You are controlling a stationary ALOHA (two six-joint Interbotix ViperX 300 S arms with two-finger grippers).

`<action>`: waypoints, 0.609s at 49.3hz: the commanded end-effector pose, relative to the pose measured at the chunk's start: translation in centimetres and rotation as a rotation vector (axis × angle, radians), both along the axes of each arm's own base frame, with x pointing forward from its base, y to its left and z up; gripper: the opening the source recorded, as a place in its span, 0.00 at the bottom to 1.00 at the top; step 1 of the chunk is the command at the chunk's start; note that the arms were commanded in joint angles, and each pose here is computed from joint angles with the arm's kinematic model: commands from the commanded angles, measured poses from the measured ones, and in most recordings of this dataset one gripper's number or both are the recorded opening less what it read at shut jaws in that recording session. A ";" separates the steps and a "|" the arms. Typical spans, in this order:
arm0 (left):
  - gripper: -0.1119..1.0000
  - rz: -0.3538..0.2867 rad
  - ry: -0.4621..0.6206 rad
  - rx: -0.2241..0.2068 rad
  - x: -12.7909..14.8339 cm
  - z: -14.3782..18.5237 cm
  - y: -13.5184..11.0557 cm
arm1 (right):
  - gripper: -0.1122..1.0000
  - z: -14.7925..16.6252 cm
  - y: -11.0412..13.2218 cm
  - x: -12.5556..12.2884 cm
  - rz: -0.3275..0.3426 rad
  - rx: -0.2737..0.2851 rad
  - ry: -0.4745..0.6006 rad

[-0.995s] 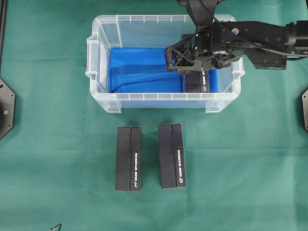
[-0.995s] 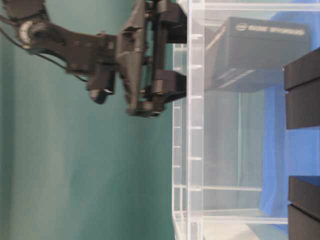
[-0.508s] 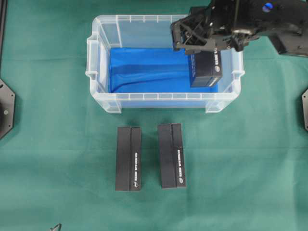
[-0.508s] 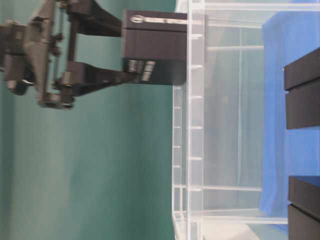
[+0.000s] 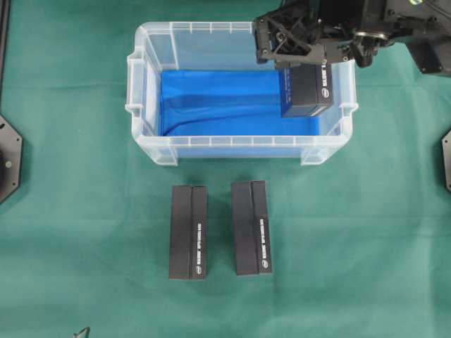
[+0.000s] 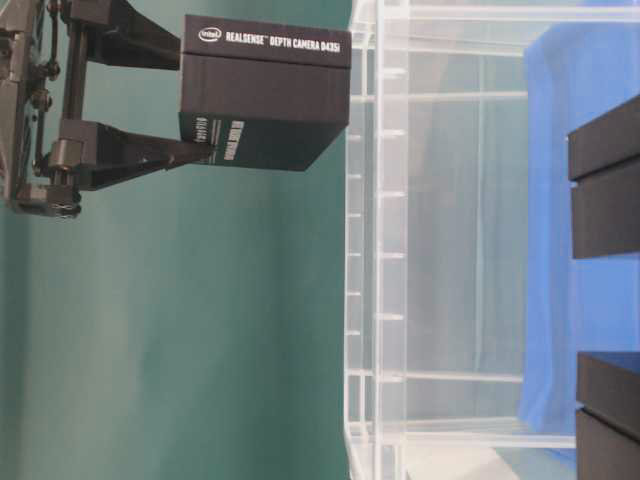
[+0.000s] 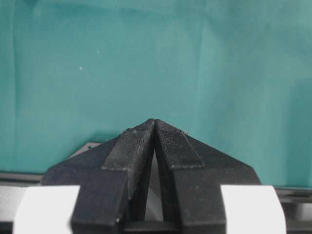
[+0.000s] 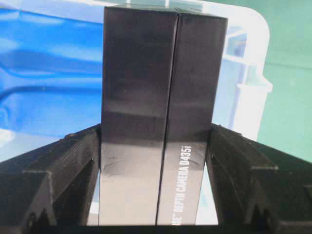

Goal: Take the box out of the case with the right arm.
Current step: 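Lift the right black box up out of the case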

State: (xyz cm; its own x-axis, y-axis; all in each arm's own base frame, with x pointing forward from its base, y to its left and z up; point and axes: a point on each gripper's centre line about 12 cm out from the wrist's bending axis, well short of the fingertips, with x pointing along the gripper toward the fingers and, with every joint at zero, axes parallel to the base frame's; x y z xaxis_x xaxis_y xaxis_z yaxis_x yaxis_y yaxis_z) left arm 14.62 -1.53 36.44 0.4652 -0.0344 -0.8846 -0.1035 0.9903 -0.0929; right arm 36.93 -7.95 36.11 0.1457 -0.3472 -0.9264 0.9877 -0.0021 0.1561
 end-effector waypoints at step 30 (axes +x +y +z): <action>0.12 -0.001 -0.006 0.001 0.1 0.2 0.0 | 0.69 2.3 0.2 -0.7 0.006 -0.008 -0.062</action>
